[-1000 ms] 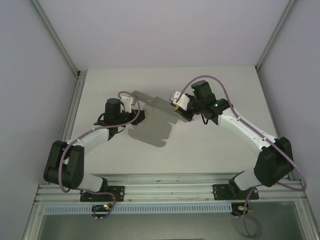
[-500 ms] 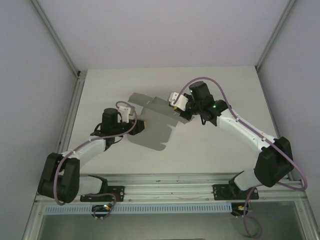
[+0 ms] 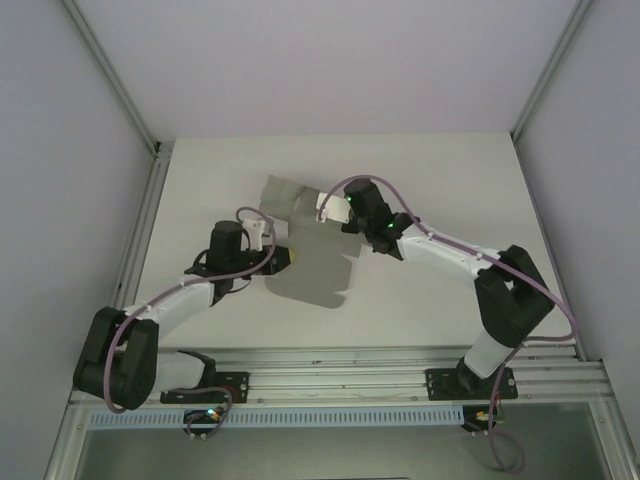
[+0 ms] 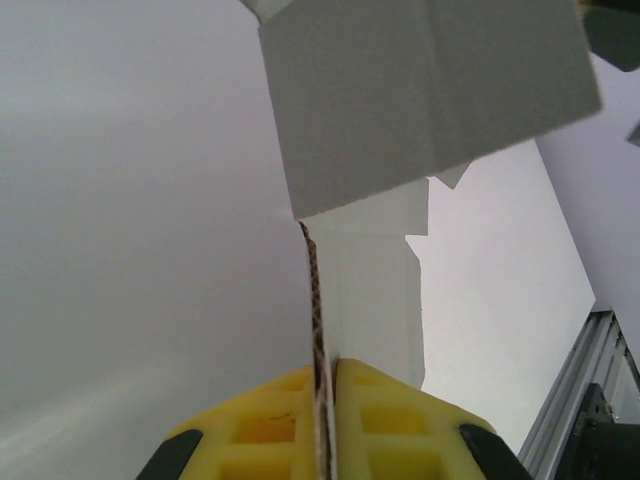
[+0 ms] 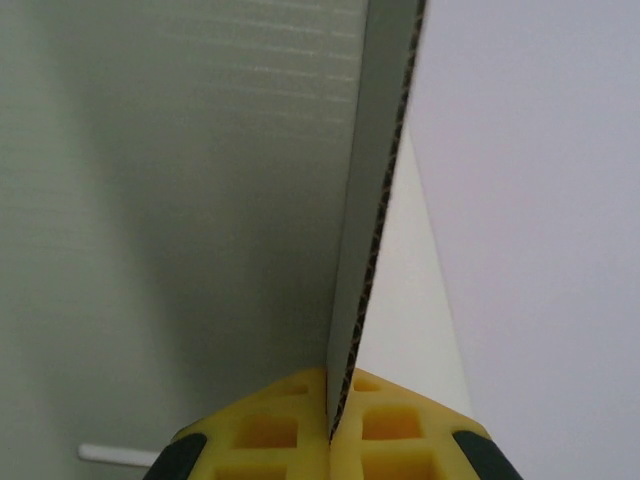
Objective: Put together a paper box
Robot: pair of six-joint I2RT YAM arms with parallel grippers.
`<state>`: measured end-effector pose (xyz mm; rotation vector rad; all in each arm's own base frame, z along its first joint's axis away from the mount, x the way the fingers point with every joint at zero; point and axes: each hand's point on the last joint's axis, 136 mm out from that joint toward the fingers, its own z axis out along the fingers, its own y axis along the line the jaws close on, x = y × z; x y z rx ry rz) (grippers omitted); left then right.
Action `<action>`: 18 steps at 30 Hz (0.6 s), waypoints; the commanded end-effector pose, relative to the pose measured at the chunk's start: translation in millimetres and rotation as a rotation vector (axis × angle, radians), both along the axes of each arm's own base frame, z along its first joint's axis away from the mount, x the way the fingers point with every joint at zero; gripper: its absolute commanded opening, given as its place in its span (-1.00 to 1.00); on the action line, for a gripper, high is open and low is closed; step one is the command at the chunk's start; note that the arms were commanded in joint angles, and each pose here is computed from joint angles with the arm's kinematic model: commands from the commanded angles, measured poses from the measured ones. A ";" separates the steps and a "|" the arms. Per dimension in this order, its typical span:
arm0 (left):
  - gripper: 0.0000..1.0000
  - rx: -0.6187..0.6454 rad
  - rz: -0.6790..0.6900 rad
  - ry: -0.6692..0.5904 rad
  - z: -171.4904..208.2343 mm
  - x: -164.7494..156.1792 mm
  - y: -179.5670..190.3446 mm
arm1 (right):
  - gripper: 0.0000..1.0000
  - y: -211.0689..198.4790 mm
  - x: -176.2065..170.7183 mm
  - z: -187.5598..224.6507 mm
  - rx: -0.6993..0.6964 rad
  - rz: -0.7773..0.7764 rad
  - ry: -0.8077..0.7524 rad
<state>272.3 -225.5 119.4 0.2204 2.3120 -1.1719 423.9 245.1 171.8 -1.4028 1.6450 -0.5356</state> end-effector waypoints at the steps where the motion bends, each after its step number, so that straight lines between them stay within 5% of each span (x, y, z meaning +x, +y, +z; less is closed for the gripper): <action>1: -1.00 0.018 0.054 -0.020 0.3 10.5 -3.1 | -1.00 7.6 -1.7 -21.4 -0.156 0.039 -0.063; 9: -1.00 0.046 0.216 0.086 -49.0 30.4 7.9 | -1.00 41.9 -40.5 -43.4 -0.084 0.194 0.049; 18: -1.00 -0.078 0.203 0.151 -65.6 39.1 -11.1 | -1.00 49.0 -65.0 -78.8 -0.124 0.254 0.169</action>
